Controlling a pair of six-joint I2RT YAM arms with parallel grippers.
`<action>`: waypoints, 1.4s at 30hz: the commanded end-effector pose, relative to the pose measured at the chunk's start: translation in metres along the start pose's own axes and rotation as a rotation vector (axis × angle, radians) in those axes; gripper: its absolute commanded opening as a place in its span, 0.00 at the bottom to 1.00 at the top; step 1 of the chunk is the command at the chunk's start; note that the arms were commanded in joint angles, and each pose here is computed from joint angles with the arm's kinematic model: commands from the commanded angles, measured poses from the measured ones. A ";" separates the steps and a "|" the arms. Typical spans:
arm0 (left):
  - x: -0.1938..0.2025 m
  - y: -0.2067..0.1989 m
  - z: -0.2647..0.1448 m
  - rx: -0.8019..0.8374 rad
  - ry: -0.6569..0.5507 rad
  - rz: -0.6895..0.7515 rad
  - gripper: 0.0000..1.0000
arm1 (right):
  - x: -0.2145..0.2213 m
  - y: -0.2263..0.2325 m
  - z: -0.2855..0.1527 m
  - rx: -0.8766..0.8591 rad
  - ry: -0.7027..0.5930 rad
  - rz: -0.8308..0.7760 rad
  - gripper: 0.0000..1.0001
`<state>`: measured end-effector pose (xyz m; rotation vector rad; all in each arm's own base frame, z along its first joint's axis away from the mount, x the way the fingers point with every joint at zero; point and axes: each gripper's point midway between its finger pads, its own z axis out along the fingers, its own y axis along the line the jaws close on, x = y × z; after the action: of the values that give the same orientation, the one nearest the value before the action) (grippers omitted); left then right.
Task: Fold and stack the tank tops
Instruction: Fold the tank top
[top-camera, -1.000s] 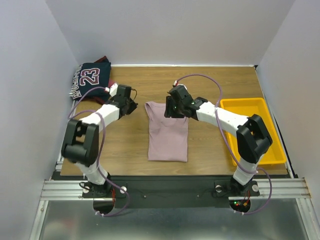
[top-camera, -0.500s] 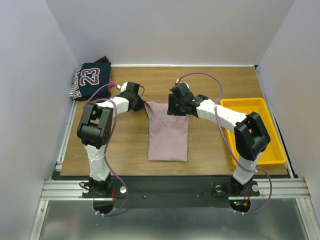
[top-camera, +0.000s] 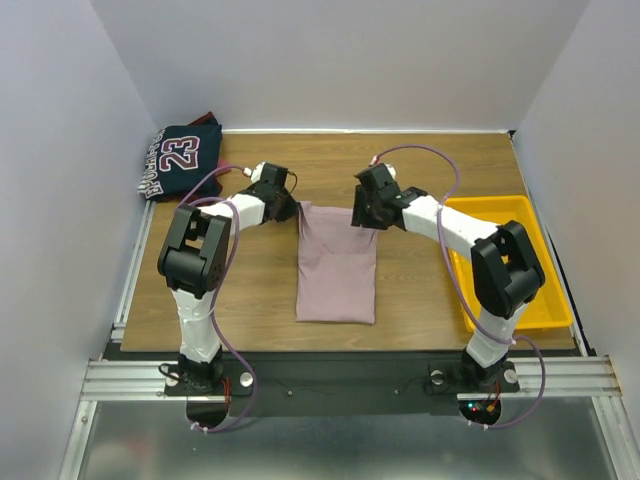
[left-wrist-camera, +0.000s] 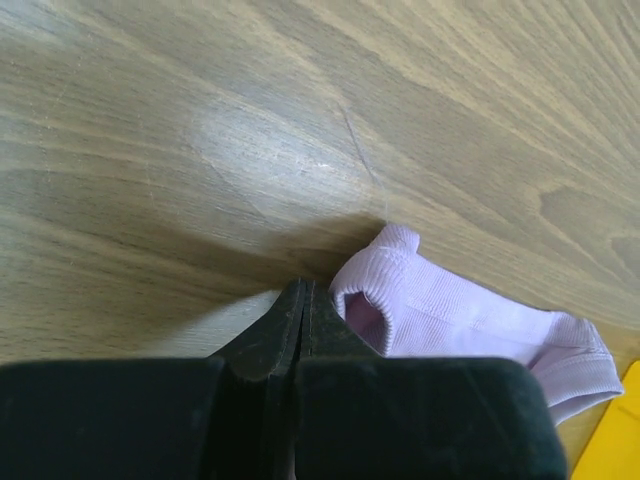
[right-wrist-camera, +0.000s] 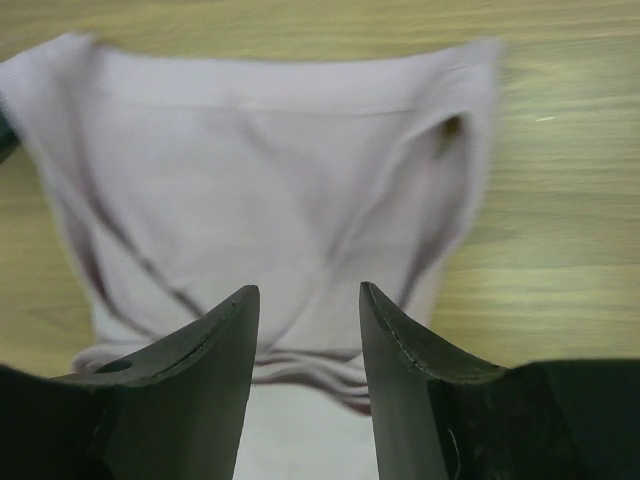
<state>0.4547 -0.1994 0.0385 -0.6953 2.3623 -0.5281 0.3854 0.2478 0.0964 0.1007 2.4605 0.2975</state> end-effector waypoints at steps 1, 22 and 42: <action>-0.020 -0.031 -0.012 0.069 -0.053 0.012 0.00 | -0.027 -0.037 0.001 0.086 -0.065 0.055 0.50; -0.023 -0.056 -0.024 0.121 -0.072 0.040 0.00 | -0.050 -0.083 0.027 0.150 -0.074 0.178 0.47; -0.014 -0.059 -0.032 0.138 -0.058 0.037 0.00 | -0.059 -0.054 0.054 0.043 -0.054 0.273 0.40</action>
<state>0.4583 -0.2237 0.0606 -0.6301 2.3314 -0.5782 0.4426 0.1818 0.0607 0.4444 2.4712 0.2664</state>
